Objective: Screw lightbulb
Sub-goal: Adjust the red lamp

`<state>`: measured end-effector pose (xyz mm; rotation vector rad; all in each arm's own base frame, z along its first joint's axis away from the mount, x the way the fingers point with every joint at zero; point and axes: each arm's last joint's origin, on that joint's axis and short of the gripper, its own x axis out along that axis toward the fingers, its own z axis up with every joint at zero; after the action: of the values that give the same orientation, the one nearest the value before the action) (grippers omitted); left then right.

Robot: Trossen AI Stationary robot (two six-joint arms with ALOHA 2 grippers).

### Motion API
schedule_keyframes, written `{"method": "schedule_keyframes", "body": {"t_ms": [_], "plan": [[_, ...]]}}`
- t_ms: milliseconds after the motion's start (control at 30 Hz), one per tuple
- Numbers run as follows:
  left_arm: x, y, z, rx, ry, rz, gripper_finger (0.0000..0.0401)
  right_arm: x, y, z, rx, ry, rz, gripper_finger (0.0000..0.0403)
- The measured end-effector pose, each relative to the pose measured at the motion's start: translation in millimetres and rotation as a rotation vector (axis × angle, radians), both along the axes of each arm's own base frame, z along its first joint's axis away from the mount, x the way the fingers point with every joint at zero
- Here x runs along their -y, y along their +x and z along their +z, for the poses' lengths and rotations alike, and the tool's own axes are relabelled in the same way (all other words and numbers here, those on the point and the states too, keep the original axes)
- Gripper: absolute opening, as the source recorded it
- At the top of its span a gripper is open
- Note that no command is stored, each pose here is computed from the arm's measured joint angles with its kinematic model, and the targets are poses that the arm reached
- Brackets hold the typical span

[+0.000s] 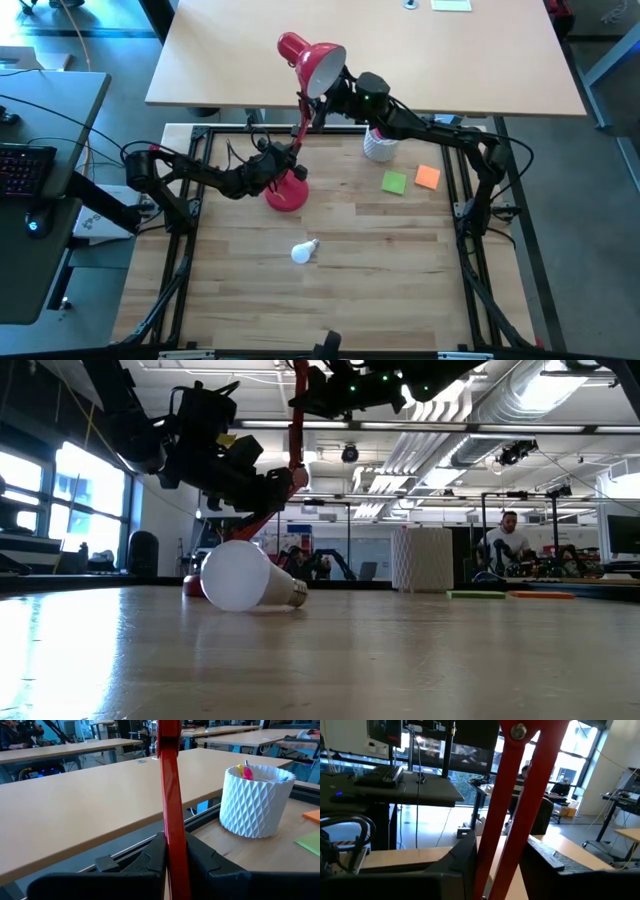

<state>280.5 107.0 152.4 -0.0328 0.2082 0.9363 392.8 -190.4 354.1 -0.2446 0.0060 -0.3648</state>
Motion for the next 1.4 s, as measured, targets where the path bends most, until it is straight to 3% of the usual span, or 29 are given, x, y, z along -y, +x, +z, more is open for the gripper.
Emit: {"method": "schedule_keyframes", "body": {"t_ms": [300,867,1400], "plan": [[-8.4,-3.2,-2.0,-0.021,-0.018,-0.013,0.0033,-12.5,8.5,-5.7,-0.071,-0.085,0.016,0.0109],[-9.4,-3.7,-0.8,-0.018,-0.010,-0.009,0.0033,-36.2,27.9,-21.7,-0.111,-0.104,0.076,0.0110],[-9.8,-3.9,-1.5,-0.027,-0.013,-0.014,0.0033,-61.5,36.6,-25.7,-0.134,-0.097,0.126,0.0153]]}}
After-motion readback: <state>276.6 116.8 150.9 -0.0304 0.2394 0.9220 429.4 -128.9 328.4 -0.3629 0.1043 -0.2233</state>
